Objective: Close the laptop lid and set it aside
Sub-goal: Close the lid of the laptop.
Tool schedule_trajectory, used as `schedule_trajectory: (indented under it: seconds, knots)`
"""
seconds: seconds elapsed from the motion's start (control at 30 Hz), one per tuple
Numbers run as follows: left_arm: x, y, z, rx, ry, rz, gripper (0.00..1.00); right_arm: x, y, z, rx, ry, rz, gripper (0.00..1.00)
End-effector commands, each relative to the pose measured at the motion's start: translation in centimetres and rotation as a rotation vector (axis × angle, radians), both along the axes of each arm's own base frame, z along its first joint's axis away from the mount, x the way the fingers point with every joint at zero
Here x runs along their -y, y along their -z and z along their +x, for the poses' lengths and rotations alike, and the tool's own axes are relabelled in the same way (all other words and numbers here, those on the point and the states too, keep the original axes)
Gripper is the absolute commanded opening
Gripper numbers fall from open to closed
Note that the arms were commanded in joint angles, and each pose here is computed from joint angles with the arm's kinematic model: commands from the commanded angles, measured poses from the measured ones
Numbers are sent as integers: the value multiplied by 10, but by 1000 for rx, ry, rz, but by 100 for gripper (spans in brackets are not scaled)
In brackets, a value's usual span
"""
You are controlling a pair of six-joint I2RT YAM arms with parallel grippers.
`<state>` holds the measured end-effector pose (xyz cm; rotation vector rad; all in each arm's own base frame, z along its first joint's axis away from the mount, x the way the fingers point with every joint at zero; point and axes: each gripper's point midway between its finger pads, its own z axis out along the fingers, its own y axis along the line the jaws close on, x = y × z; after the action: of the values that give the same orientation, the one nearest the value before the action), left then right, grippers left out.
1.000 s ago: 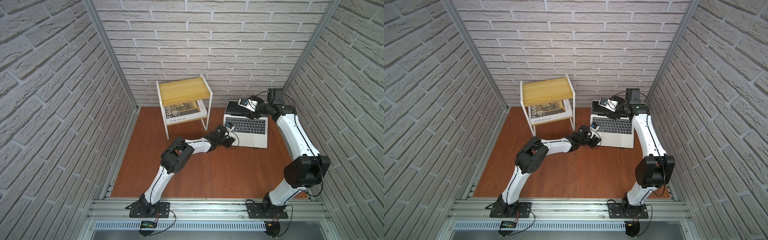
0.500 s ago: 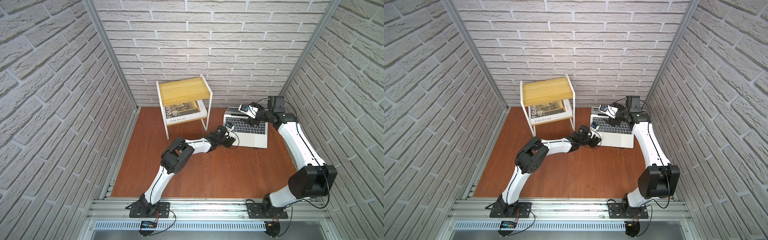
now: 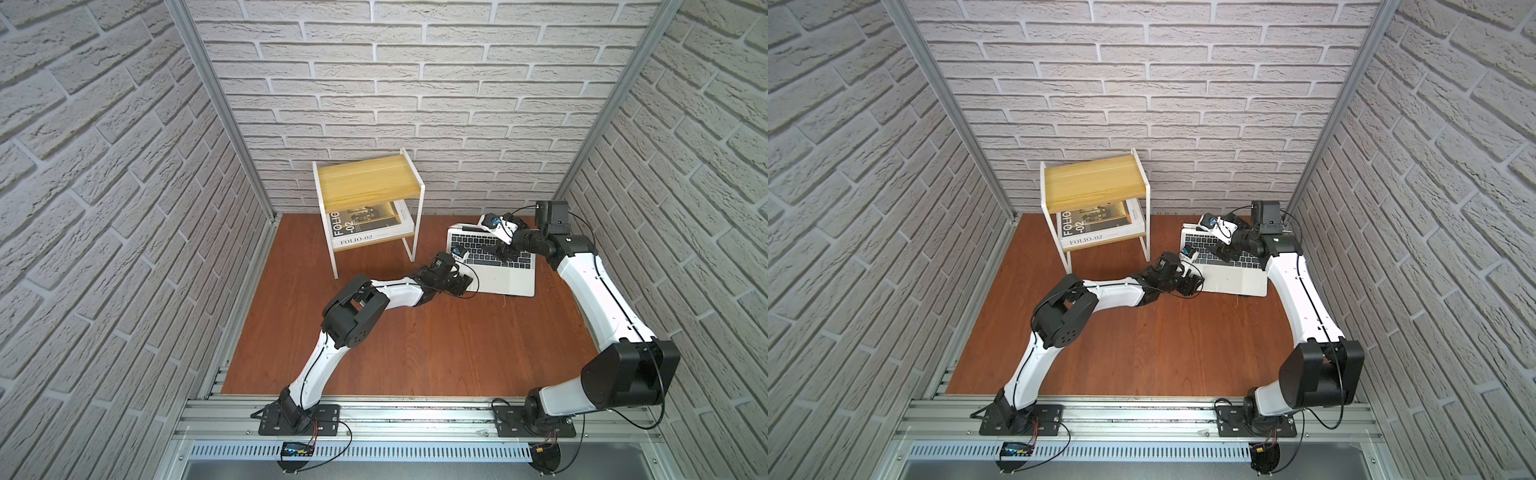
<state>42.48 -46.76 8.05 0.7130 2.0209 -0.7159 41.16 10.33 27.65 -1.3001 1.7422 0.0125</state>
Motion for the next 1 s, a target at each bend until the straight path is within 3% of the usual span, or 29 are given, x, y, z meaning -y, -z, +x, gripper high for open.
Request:
schedule_trajectory:
  seconds: [0.0, 0.57, 0.73, 0.97]
  knots:
    - [-30, 41, 2, -72, -84, 109, 67, 6, 34, -21, -162, 51, -1, 80]
    - [-36, 15, -4, -62, -83, 94, 73, 14, 68, -41, -211, 147, 40, 80]
    - [-43, -4, -16, -77, -91, 74, 84, 18, 65, -38, -206, 166, 23, 80]
    - [-67, -9, -48, -146, -95, 106, 89, 16, 64, -35, -212, 169, 35, 79]
